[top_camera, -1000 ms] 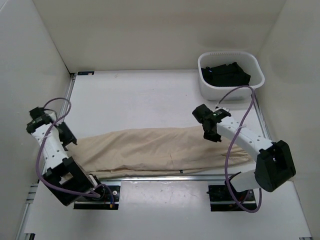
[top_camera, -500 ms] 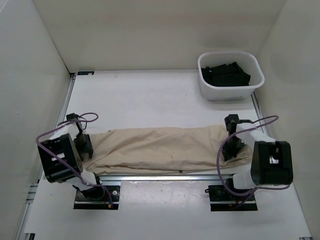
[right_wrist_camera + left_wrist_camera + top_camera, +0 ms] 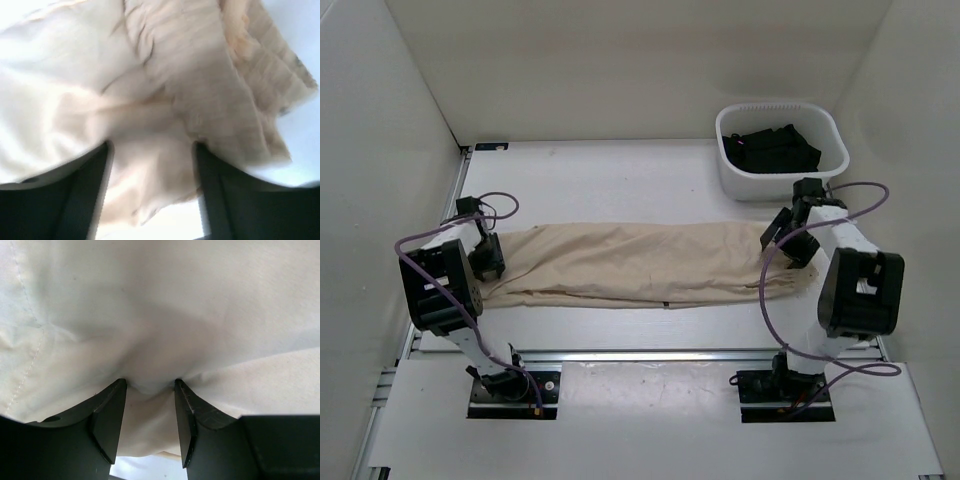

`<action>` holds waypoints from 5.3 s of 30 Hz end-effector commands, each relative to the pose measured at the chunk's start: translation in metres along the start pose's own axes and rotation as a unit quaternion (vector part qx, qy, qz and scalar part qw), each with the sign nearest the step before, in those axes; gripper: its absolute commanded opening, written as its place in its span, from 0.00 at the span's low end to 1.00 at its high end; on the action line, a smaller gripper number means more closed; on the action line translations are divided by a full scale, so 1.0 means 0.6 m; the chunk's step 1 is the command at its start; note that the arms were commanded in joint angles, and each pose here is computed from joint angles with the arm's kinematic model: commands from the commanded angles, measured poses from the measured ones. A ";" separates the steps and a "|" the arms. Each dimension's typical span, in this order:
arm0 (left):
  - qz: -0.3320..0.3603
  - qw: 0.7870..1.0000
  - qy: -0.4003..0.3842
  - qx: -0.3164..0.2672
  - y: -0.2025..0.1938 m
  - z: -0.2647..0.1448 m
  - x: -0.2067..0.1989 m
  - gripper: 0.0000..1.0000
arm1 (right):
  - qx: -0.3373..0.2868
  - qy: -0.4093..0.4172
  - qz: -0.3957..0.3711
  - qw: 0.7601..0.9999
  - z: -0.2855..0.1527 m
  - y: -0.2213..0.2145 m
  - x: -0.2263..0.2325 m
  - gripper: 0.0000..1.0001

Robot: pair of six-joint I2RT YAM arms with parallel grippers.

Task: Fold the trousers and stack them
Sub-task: Fold the trousers

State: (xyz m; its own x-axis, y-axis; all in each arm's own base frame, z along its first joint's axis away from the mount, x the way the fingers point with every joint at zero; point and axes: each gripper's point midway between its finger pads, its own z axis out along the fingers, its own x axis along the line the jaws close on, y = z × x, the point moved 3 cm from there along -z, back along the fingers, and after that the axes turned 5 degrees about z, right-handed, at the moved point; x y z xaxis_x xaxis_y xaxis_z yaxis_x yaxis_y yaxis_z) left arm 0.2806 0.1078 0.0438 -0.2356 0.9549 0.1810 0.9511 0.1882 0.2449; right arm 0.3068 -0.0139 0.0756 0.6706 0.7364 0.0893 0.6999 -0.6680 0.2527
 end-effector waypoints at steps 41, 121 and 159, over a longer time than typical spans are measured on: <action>0.077 0.996 -0.032 0.019 -0.014 -0.017 -0.079 0.58 | -0.298 0.065 -0.227 0.925 -0.280 -0.101 0.221 0.00; 0.288 0.940 -0.139 -0.119 0.037 -0.273 -0.316 0.77 | 0.105 0.266 -0.018 0.958 -0.086 -0.212 0.053 0.00; 0.225 0.932 -0.281 0.043 -0.077 -0.106 -0.316 0.50 | 0.090 0.374 -0.389 0.837 -0.247 -0.436 0.596 0.33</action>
State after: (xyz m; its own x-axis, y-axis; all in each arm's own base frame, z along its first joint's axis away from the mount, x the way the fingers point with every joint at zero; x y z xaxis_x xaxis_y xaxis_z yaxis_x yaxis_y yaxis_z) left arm 0.2685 -0.0974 0.0439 0.3054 0.9150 -0.2636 0.9513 -0.2811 0.1266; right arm 0.3210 0.4035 0.1767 -0.2417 0.8573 0.4545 0.9400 0.0906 0.3291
